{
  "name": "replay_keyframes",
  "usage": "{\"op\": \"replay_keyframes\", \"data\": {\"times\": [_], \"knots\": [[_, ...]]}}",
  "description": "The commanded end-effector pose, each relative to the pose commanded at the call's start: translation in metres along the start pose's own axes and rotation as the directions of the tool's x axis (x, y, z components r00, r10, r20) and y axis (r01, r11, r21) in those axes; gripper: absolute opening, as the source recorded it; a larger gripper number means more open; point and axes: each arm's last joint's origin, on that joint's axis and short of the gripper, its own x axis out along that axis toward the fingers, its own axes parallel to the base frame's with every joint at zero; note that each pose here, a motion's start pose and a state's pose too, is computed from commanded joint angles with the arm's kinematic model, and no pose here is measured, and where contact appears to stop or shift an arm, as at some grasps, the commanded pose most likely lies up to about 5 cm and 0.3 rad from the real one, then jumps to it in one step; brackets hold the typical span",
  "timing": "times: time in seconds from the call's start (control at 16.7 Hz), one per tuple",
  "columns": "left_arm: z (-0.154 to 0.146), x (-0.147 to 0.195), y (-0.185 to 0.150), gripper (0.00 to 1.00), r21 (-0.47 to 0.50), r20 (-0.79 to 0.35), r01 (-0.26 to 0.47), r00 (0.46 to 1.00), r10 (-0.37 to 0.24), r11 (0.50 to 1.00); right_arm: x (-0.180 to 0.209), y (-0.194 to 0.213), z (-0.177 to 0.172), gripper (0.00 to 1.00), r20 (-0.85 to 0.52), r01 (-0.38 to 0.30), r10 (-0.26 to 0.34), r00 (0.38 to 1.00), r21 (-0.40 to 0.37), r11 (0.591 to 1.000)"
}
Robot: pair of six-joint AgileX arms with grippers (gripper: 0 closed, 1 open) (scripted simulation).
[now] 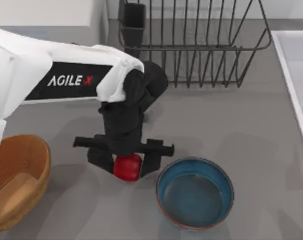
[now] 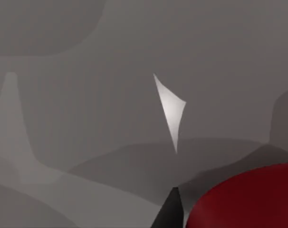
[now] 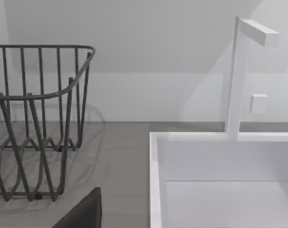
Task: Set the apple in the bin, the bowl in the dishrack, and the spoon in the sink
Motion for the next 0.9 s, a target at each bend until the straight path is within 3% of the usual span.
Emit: {"op": "replay_keyframes", "data": {"times": [0.3, 0.9], "knots": [[0.001, -0.010, -0.002, 0.00, -0.004, 0.013, 0.021, 1.000, -0.021, 1.000, 0.000, 0.000, 0.000, 1.00, 0.000, 0.000, 0.000, 1.000, 0.000, 1.000], [-0.008, -0.105, 0.001, 0.00, -0.006, 0.011, 0.020, 1.000, -0.020, 1.000, 0.000, 0.000, 0.000, 1.00, 0.000, 0.000, 0.000, 1.000, 0.000, 1.000]]}}
